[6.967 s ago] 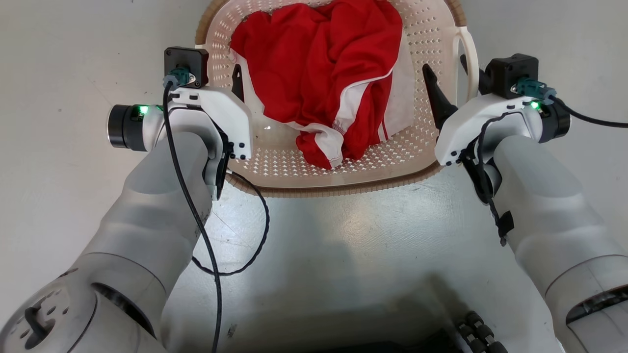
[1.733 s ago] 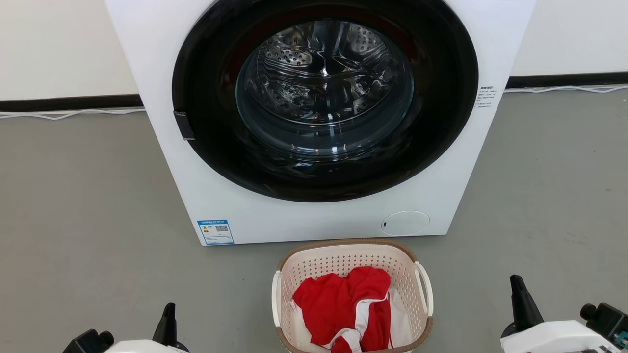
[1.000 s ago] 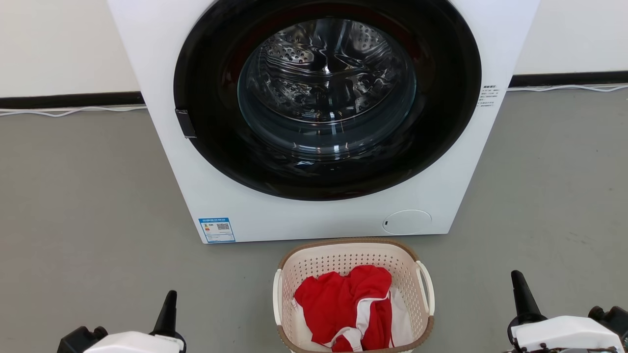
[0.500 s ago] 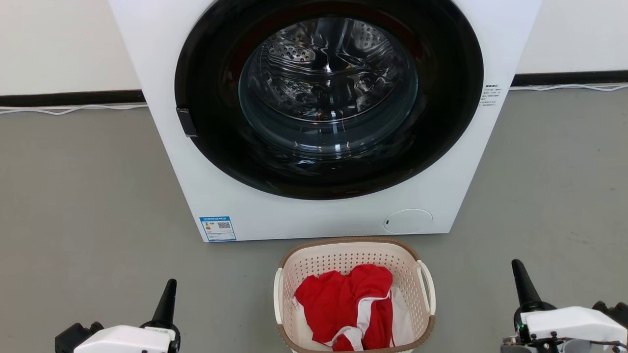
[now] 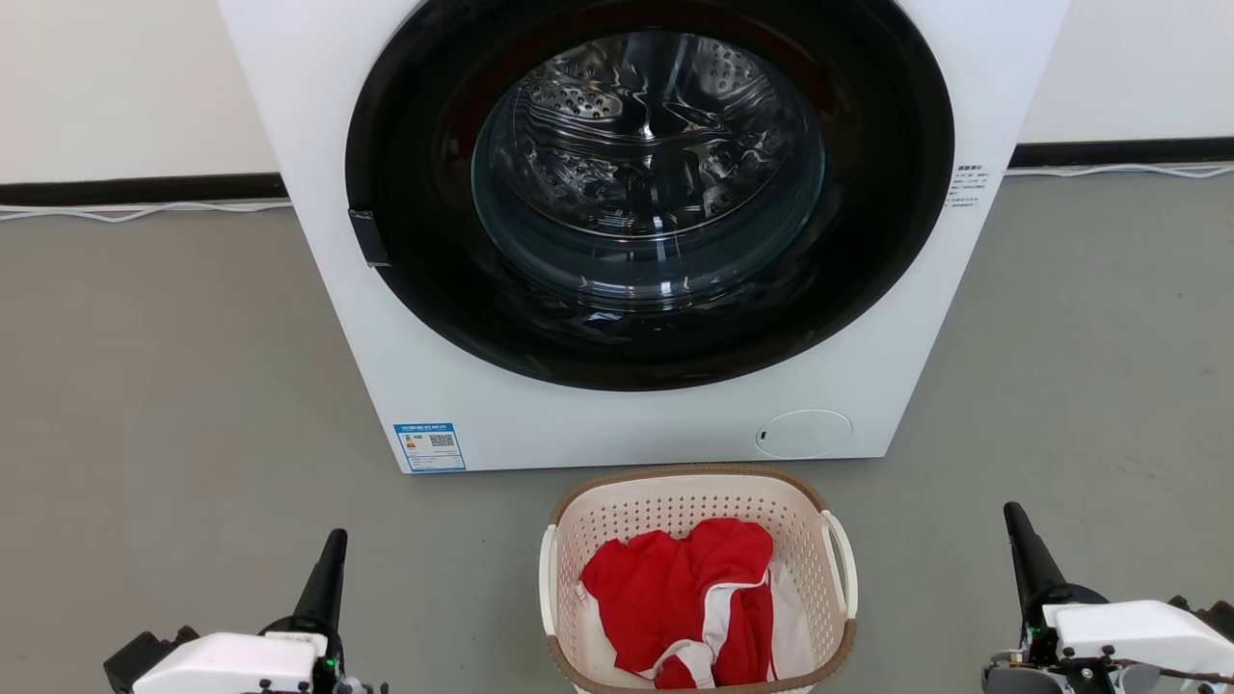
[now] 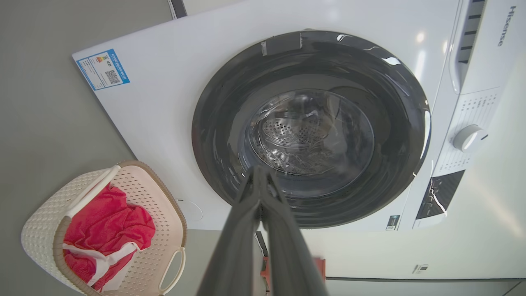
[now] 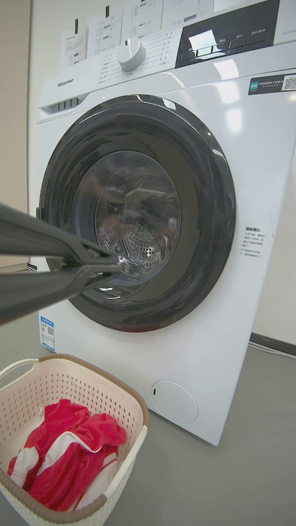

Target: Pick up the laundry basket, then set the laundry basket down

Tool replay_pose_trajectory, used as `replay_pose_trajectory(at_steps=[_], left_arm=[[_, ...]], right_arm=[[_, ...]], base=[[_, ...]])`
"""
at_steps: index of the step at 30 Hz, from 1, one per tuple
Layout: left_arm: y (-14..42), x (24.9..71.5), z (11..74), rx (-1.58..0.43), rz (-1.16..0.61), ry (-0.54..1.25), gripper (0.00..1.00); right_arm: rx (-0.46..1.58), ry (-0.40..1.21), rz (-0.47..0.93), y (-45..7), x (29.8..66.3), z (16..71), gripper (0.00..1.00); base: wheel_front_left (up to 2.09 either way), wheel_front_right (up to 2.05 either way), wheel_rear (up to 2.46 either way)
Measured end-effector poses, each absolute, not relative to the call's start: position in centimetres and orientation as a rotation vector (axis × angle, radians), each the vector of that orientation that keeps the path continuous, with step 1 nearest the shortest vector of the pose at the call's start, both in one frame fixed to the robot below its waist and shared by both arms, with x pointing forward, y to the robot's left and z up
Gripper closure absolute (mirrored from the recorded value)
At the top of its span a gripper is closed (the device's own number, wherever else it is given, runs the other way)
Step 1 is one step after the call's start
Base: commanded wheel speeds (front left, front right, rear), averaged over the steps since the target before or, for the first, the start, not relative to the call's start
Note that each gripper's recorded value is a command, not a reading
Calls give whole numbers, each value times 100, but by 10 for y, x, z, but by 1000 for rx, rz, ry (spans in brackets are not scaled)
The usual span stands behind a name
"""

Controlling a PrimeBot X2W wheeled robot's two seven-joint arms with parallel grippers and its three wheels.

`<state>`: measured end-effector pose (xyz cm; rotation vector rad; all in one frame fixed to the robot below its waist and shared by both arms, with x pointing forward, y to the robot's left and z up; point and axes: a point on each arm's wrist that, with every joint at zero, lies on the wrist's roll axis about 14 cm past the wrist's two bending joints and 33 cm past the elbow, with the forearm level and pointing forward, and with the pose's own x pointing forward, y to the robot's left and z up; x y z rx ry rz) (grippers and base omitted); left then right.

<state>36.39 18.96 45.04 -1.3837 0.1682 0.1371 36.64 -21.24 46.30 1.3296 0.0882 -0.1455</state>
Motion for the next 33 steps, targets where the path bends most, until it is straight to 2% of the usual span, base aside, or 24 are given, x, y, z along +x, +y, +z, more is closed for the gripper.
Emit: replay_pose_trajectory(at_steps=[19,33], left_arm=[[189,373,473,-1566,69,105,100],[190,373,475,-1576,62,93,100]], right_arm=[[1564,58,-104,-208,371,474,100],[1572,42,-88,-207,376,481,100]], base=[[0,0,0],[0,0,0]])
